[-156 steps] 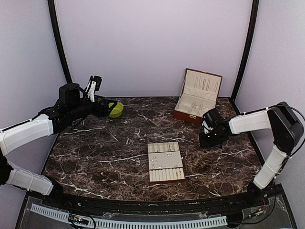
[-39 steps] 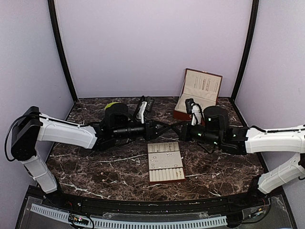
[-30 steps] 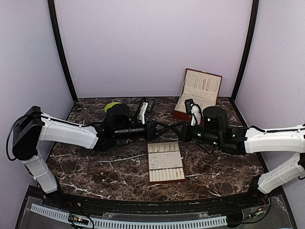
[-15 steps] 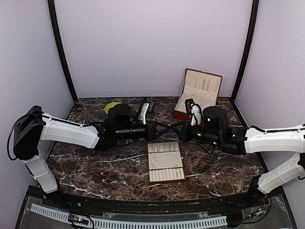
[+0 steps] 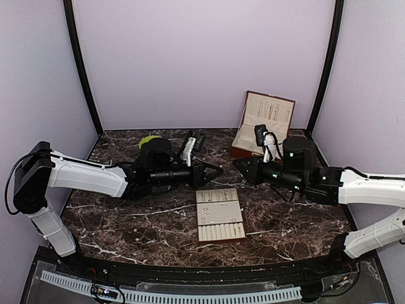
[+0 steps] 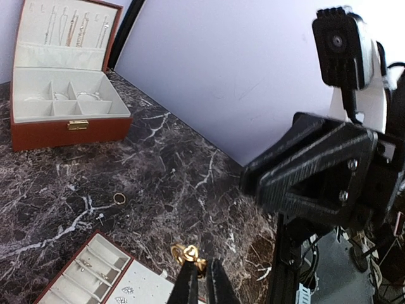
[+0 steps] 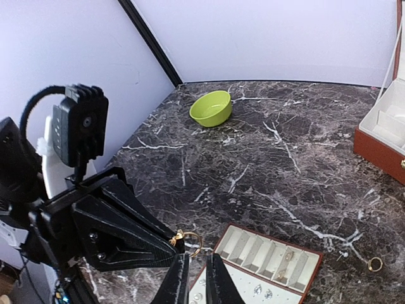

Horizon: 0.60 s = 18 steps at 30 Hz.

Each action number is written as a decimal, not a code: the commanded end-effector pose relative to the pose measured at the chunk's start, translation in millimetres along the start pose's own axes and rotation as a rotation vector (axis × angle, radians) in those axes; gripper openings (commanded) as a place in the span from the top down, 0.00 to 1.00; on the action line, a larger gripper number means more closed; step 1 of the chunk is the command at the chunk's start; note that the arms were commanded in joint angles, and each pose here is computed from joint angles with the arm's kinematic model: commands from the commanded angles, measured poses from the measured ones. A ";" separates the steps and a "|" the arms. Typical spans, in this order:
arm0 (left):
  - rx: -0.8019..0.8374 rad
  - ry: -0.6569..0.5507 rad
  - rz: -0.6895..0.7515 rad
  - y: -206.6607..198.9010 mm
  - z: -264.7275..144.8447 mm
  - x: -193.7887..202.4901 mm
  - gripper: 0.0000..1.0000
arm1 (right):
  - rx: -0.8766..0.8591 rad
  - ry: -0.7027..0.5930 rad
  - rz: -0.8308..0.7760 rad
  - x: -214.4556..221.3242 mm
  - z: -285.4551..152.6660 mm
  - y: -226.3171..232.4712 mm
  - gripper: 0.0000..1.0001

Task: Organize the mixed jewelry
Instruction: Pass from the right arm to the left, then pass from the left arm to the right

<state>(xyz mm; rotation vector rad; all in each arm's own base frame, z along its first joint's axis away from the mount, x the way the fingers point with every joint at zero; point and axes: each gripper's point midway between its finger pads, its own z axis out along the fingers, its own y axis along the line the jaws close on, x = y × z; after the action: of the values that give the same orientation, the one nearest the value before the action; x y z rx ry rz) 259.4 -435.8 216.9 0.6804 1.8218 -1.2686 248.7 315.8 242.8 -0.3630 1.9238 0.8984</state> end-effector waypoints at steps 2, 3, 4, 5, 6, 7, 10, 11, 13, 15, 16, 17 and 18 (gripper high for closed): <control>0.188 0.045 0.111 -30.9 -29.6 -7.6 1.00 | -0.112 0.005 -0.052 -9.8 -21.6 2.2 0.79; 0.214 0.050 0.114 -30.7 -34.3 -10.3 1.00 | -0.154 0.017 -0.047 -9.9 -25.0 2.7 0.74; 0.287 0.081 0.115 -40.3 -39.8 -5.6 1.00 | -0.211 0.034 -0.040 -10.1 -29.2 6.2 0.69; 0.313 0.082 0.125 -42.1 -44.8 -8.2 1.00 | -0.279 0.059 -0.033 -9.8 -33.6 10.6 0.64; 0.379 0.109 0.132 -51.6 -50.4 -4.4 1.00 | -0.319 0.077 -0.031 -9.6 -36.5 14.4 0.62; 0.398 0.128 0.142 -53.4 -53.7 -2.3 1.00 | -0.358 0.097 -0.032 -8.5 -38.9 19.6 0.61; 0.500 0.193 0.170 -69.6 -60.9 2.1 1.00 | -0.475 0.146 -0.039 -5.1 -44.5 38.8 0.60; 0.529 0.211 0.167 -74.4 -63.8 2.8 1.00 | -0.520 0.160 -0.035 -4.7 -46.2 46.1 0.59; 0.574 0.222 0.170 -81.9 -67.6 2.4 1.00 | -0.606 0.197 -0.026 -1.5 -47.9 58.7 0.60; 0.612 0.232 0.169 -88.1 -70.8 0.9 1.00 | -0.666 0.223 -0.016 2.2 -47.2 67.0 0.59; 0.623 0.237 0.164 -89.5 -71.4 0.9 1.00 | -0.685 0.228 -0.016 3.0 -46.8 70.3 0.60; 0.644 0.243 0.164 -92.9 -73.0 0.6 1.00 | -0.699 0.237 -0.017 4.4 -45.9 73.1 0.59; 0.651 0.248 0.157 -93.8 -73.4 1.1 1.00 | -0.711 0.249 -0.022 6.4 -44.5 75.8 0.59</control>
<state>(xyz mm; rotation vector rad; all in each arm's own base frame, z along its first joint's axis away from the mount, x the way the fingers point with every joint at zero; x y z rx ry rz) 185.2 -406.4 249.9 1.2382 1.6099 -1.6465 196.2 322.4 256.7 -0.7958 1.8764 1.4164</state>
